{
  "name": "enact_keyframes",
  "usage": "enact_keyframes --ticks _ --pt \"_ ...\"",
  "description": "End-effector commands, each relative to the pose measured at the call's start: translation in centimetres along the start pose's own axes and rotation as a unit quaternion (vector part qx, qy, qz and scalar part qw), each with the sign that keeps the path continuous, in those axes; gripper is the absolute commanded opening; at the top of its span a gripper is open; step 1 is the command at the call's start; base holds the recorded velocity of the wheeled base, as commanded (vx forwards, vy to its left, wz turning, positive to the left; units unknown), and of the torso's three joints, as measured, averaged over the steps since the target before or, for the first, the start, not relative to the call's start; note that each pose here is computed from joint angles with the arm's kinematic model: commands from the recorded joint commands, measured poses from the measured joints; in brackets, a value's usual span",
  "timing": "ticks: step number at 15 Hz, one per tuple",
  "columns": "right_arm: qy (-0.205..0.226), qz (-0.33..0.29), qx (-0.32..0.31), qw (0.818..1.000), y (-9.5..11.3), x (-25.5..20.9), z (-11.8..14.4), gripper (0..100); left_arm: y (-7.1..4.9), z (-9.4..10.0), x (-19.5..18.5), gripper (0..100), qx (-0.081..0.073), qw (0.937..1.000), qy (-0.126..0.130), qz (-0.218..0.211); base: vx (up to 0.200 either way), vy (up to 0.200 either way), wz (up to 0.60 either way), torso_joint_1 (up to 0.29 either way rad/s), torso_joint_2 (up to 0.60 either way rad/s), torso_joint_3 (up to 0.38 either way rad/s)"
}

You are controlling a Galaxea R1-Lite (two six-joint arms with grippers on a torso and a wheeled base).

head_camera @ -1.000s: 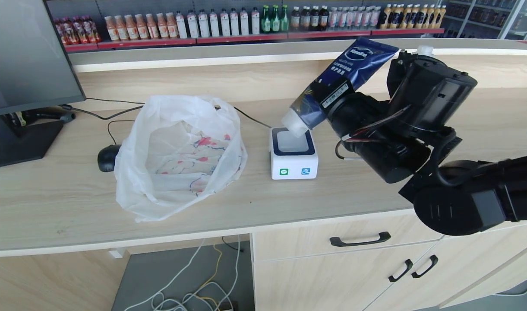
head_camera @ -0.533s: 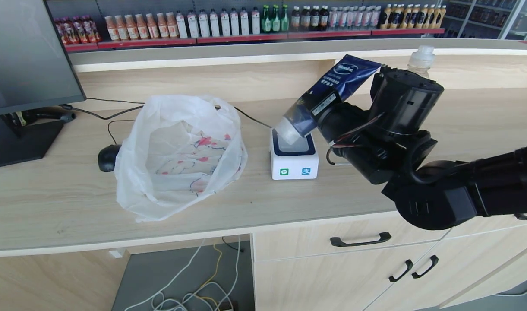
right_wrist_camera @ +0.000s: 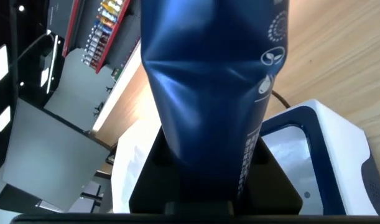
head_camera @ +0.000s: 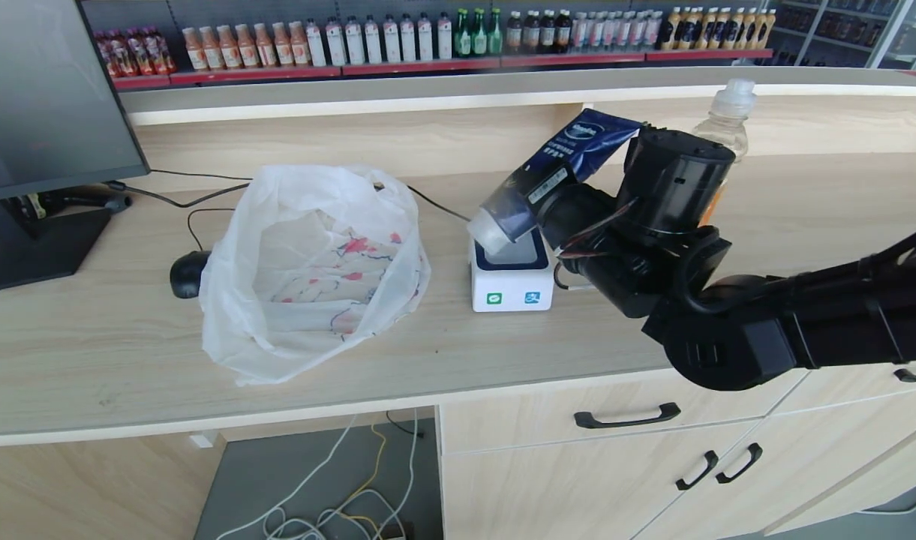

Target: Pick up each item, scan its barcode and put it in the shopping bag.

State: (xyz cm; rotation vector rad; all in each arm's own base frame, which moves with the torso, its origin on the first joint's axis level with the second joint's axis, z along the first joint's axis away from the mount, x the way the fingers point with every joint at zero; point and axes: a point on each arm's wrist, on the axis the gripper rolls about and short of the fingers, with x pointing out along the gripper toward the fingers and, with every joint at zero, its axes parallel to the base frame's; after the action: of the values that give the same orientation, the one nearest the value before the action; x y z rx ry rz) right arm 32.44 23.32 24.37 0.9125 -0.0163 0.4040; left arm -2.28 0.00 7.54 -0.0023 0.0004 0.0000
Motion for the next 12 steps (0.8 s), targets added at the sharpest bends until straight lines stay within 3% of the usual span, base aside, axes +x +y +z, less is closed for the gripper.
enact_keyframes --ticks 1,12 --pt "-0.005 0.005 0.004 1.000 0.3 0.6 -0.1 0 0.0 0.0 0.0 100 0.000 1.0000 0.000 0.000 0.000 0.000 0.00 0.000 0.00 0.000" --pt "-0.005 -0.016 0.034 0.999 -1.5 2.1 -1.4 0 0.0 0.0 0.0 100 0.000 1.0000 0.000 0.000 0.000 0.000 0.00 0.000 0.00 0.000"
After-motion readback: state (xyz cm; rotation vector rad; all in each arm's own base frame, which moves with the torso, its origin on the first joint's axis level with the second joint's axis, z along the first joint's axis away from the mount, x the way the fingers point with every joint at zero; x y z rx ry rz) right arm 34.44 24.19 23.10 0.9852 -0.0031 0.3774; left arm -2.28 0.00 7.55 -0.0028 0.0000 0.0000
